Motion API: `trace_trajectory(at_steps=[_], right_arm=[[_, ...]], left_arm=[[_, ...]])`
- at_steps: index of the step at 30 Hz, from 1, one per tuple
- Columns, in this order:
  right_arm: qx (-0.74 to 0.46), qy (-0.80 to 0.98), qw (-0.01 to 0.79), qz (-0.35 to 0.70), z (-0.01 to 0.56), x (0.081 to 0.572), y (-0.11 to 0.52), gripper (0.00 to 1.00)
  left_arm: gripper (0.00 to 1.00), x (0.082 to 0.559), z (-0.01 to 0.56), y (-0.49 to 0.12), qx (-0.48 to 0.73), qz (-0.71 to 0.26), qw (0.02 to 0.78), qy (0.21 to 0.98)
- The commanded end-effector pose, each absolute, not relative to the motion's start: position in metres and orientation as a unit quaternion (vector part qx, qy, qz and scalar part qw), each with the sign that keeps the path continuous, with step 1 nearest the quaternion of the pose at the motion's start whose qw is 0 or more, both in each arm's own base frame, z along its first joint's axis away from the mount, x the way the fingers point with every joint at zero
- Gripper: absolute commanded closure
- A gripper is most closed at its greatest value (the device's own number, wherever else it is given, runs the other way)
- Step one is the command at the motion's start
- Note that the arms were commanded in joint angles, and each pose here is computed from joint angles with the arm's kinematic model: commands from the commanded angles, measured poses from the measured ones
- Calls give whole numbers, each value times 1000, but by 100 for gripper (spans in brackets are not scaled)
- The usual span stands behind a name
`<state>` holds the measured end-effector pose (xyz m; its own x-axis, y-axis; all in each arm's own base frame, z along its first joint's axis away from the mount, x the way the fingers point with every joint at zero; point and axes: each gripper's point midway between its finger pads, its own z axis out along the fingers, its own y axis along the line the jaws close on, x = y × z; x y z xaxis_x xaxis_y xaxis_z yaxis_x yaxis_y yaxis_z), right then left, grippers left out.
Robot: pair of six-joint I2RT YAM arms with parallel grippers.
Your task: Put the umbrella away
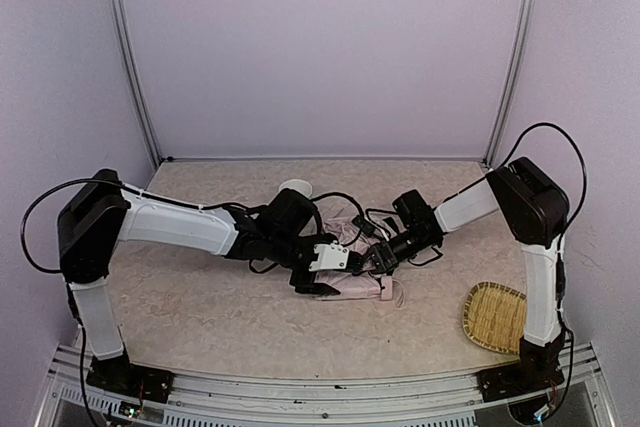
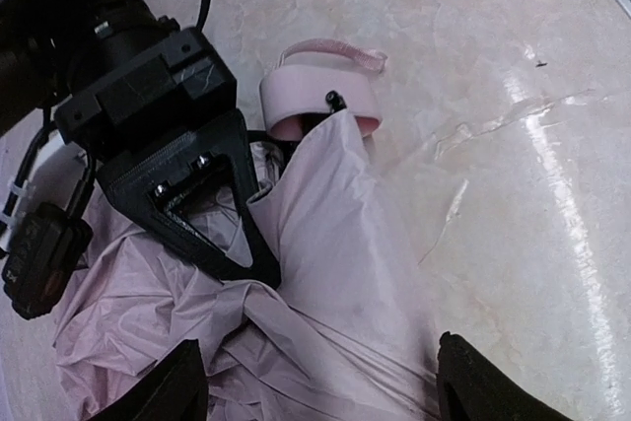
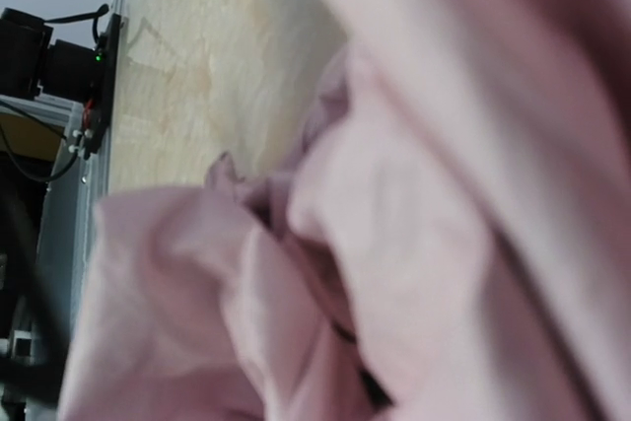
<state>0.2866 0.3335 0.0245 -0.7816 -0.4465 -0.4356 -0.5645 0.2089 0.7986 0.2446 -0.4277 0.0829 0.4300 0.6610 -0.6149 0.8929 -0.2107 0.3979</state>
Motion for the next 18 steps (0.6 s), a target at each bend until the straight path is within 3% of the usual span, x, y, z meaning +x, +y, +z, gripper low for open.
trace_trajectory(at_steps=[1, 6, 10, 15, 18], right_arm=[[-265, 868, -22, 420, -65, 267, 297, 100], [-258, 861, -19, 437, -60, 269, 302, 100], [-253, 855, -2, 454, -45, 274, 307, 99], [-257, 845, 52, 466, -1, 288, 312, 80], [-257, 841, 87, 469, 27, 296, 310, 67]], left_arm=[[22, 253, 44, -418, 755, -184, 309, 549], [21, 252, 8, -408, 749, -206, 252, 577], [27, 240, -12, -400, 738, -229, 191, 605], [42, 242, -25, -391, 691, -267, 126, 660], [45, 238, -31, -383, 667, -298, 97, 677]])
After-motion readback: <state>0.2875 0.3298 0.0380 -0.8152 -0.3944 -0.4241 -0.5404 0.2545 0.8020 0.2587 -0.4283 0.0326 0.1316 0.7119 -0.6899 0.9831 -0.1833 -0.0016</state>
